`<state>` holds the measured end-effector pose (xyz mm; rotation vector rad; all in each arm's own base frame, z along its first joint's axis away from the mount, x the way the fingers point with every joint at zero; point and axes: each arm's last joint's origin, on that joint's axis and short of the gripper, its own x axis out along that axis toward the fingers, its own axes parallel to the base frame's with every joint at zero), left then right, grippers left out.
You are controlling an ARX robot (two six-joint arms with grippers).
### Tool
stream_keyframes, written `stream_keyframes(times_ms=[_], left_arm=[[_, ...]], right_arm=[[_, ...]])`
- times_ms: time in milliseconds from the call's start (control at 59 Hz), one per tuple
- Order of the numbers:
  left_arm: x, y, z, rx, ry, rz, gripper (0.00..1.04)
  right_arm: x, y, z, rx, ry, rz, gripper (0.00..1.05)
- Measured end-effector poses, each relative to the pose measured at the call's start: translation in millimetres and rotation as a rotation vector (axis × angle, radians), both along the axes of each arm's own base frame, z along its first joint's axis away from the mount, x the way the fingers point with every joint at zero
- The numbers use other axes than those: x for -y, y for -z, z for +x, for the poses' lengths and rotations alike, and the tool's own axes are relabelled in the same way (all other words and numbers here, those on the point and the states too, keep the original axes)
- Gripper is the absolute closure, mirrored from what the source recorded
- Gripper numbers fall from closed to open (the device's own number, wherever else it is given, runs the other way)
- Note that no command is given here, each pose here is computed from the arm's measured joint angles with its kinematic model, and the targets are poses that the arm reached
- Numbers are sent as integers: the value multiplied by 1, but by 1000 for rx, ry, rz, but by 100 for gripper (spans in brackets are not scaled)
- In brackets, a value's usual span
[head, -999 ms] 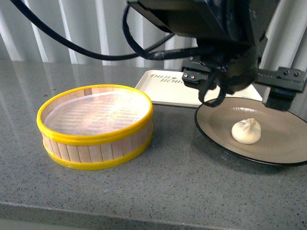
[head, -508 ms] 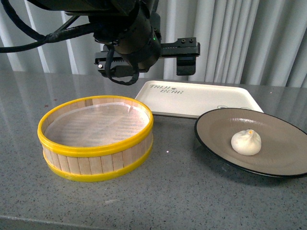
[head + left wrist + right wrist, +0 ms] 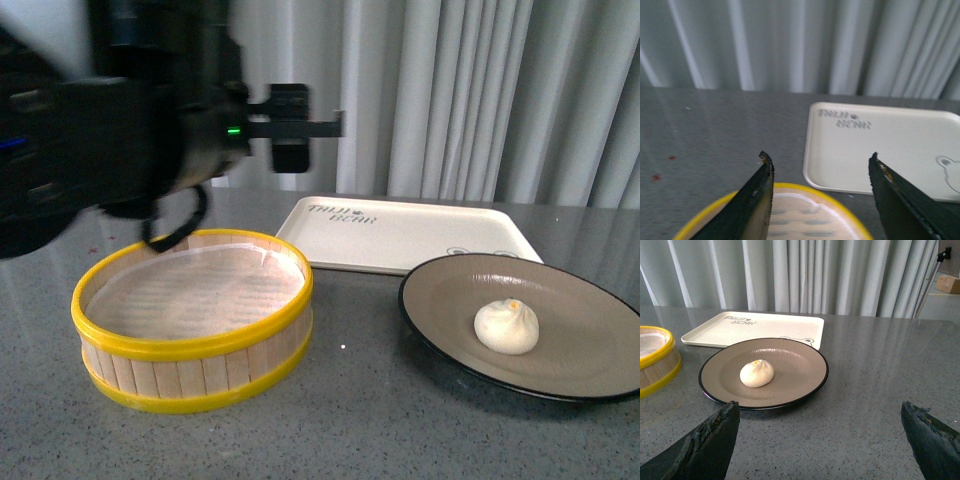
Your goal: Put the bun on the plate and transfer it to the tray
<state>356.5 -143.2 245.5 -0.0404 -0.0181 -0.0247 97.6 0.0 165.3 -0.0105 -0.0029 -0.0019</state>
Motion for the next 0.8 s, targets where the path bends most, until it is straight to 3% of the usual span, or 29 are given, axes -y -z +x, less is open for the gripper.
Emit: stream_keyframes(times_ms=[119, 288, 796], left_arm=[[-47, 14, -40, 19, -40, 7, 72], [-75, 43, -82, -31, -10, 29, 101], [-123, 66, -163, -25, -20, 34, 101]], right_arm=[[0, 0, 0, 0, -2, 0, 8], [0, 0, 0, 0, -1, 0, 8], [0, 0, 0, 0, -2, 0, 8]])
